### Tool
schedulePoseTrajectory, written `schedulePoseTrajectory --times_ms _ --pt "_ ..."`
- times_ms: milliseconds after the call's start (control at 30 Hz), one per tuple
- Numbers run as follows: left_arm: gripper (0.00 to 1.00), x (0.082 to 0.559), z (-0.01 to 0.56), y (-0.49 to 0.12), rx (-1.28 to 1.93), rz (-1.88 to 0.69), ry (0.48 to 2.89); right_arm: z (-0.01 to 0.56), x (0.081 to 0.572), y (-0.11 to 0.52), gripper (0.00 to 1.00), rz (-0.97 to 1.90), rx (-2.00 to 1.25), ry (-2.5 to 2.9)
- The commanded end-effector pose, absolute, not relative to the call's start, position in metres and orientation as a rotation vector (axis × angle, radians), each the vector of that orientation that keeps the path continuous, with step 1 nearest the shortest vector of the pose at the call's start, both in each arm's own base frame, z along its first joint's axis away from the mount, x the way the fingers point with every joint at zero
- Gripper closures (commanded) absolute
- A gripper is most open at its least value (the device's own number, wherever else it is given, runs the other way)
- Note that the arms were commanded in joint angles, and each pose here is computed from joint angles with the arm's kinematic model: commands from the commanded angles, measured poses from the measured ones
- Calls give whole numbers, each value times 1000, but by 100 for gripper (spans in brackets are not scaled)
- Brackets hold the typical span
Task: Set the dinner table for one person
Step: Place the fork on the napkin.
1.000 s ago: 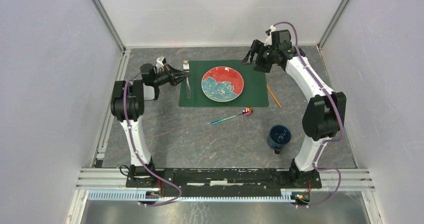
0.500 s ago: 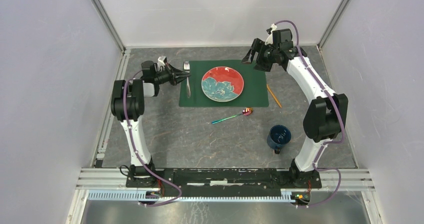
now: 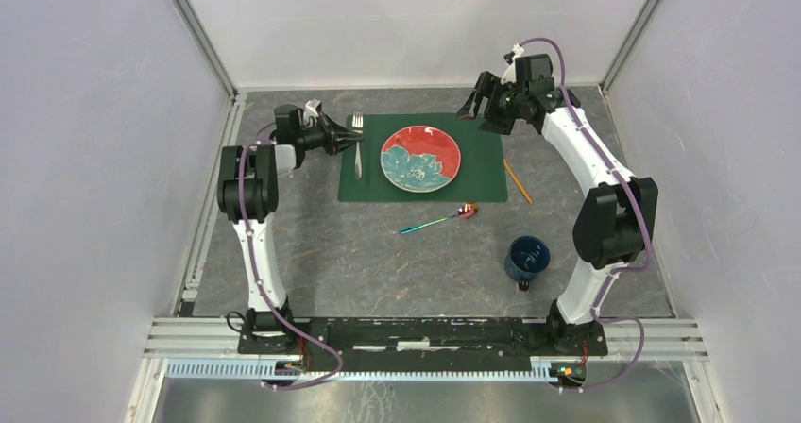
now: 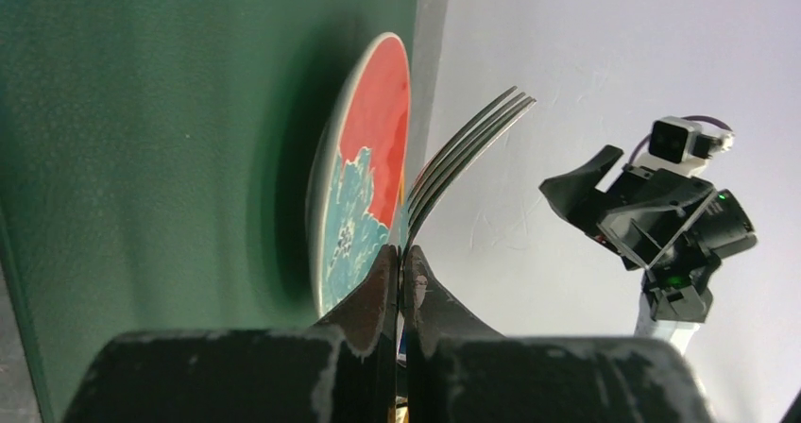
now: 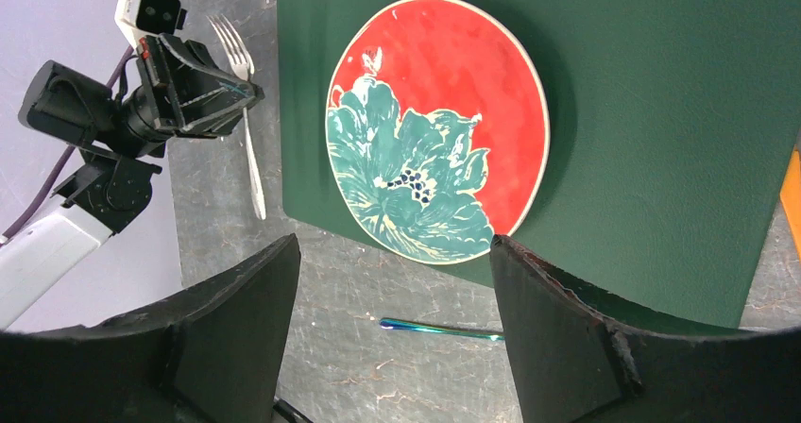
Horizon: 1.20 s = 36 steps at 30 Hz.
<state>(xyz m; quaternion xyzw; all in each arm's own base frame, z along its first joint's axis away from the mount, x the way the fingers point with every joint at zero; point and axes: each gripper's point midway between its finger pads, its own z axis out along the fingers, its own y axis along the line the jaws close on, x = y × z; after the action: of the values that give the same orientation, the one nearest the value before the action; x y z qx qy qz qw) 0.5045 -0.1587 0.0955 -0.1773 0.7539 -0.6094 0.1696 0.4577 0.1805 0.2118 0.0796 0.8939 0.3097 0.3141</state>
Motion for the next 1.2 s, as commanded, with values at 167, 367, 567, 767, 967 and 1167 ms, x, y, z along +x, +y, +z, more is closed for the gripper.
schedulePoseTrajectory --times_ms 167,367,567,767,967,1167 --pt "98 499 77 -164 -422 -1694 2254 243 461 178 20 824 203 2270" --pt "98 501 68 -163 -442 -1690 2283 245 462 177 20 820 208 2265" --pt "98 505 62 -163 -457 -1702 2292 243 459 176 20 818 214 2271" --pt "98 512 60 -164 -463 -1705 2292 240 458 176 20 813 221 2275" --pt "98 520 59 -163 -464 -1703 2289 238 459 175 20 811 224 2277" --pt "98 524 56 -163 -474 -1700 2296 238 460 176 20 813 226 2278"
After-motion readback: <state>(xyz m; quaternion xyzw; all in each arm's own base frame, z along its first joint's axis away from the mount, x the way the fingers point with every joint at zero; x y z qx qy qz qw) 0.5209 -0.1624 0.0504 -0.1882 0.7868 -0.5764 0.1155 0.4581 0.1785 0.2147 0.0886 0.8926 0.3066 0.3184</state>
